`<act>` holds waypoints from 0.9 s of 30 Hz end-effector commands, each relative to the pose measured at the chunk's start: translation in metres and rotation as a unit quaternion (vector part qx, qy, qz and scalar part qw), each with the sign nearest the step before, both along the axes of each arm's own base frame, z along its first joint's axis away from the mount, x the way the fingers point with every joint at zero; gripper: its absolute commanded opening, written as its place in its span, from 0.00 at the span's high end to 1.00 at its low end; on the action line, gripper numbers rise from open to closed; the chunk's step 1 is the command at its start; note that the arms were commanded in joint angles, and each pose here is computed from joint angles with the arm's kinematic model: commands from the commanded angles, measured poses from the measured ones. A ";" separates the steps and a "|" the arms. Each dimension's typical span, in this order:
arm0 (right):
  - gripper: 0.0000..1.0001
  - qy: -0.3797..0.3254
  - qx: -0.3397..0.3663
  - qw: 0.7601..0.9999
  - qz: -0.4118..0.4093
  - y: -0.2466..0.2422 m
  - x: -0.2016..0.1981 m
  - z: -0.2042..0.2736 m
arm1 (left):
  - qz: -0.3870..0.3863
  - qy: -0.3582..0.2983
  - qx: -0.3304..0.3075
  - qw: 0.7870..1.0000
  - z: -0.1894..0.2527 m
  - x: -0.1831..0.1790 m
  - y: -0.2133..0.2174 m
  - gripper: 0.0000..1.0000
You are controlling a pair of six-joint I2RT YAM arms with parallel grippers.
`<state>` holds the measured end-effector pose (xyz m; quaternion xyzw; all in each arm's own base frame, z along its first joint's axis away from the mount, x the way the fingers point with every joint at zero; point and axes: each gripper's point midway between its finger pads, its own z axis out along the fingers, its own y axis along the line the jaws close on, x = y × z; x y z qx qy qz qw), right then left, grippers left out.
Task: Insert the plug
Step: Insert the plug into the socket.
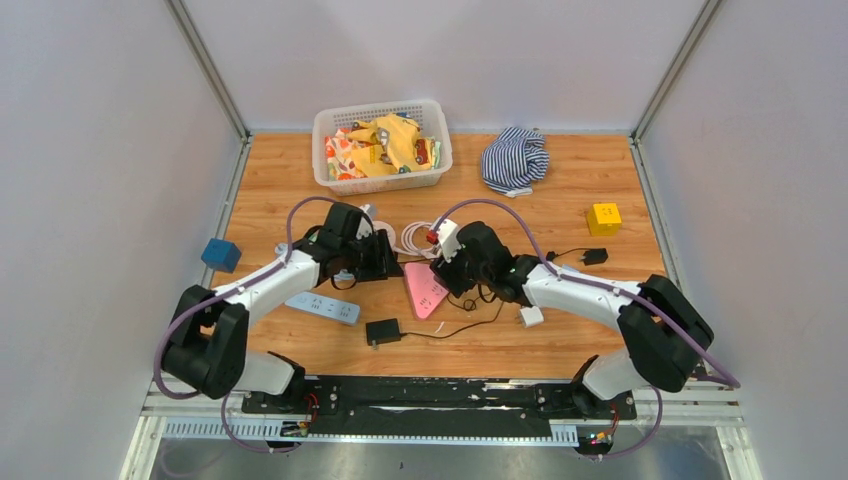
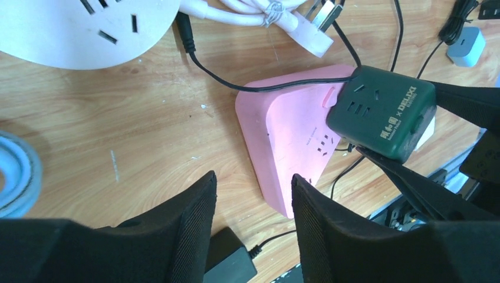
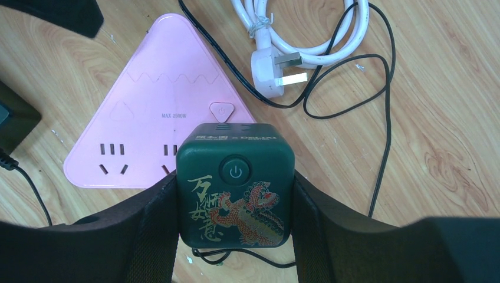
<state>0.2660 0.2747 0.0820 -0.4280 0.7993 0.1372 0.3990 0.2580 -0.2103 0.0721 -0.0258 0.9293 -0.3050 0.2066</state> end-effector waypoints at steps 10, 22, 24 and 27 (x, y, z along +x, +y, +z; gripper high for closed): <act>0.11 0.052 0.002 0.999 0.000 -0.004 -0.014 0.018 | -0.008 -0.085 0.097 0.992 0.059 -0.006 0.041 0.26; 0.00 0.025 0.089 0.974 -0.208 -0.038 0.004 0.076 | 0.025 -0.121 0.099 0.987 0.072 -0.006 0.057 0.00; 0.00 0.023 0.101 0.966 -0.239 -0.044 0.006 0.082 | 0.073 -0.107 0.109 0.986 0.066 -0.003 0.072 0.00; 0.00 0.020 0.108 0.962 -0.251 -0.048 0.005 0.088 | 0.158 -0.100 0.139 0.972 0.058 0.000 0.104 0.00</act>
